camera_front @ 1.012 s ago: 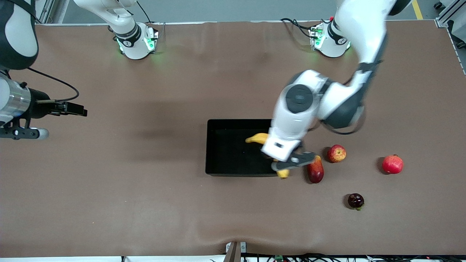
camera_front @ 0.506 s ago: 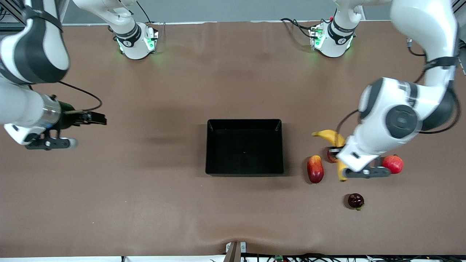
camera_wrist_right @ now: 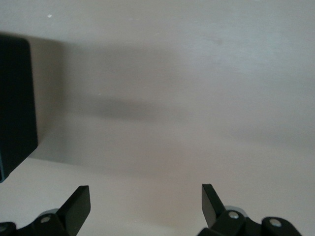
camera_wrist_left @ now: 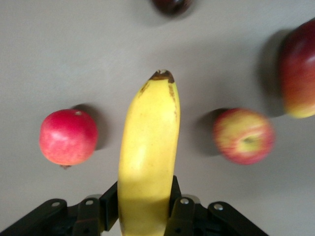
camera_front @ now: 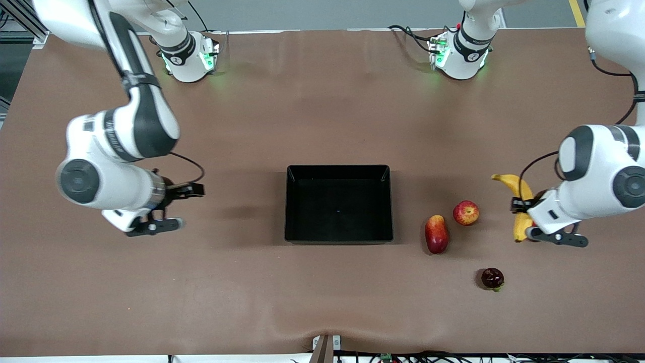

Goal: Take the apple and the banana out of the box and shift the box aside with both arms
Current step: 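Lower the banana beside the apples while the right gripper nears the box, then raise the left gripper away while the right gripper grasps the box rim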

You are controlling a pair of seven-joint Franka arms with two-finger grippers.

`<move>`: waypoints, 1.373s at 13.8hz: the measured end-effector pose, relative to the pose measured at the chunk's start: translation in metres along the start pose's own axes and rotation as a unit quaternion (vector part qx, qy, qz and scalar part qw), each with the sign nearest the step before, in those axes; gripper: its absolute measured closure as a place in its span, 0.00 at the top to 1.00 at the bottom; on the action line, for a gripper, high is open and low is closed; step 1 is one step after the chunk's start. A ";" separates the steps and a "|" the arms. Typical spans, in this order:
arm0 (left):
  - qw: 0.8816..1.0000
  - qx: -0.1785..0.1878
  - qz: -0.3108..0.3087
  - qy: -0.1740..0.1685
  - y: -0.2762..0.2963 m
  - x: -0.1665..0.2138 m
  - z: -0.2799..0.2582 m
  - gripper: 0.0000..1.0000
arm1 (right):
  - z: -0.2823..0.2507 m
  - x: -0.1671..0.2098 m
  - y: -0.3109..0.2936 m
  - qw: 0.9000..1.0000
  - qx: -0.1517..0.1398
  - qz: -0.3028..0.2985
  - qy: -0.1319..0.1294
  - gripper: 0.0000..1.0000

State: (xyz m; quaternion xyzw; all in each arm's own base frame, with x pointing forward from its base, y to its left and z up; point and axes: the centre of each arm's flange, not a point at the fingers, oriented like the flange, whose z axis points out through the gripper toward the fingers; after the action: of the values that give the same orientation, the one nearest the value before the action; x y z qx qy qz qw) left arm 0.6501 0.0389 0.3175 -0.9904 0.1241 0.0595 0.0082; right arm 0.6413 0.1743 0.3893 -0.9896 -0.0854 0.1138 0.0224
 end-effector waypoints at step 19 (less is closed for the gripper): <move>0.997 0.009 0.038 0.069 -0.004 0.034 0.079 1.00 | 0.057 0.020 -0.162 0.996 0.016 0.016 0.082 1.00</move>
State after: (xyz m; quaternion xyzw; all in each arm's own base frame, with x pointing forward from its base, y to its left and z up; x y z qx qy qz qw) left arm 0.6749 0.0367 0.2353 -0.9866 0.1629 -0.0096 0.0063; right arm 0.6205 0.3383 0.3394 -0.9963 -0.0657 0.0336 0.0431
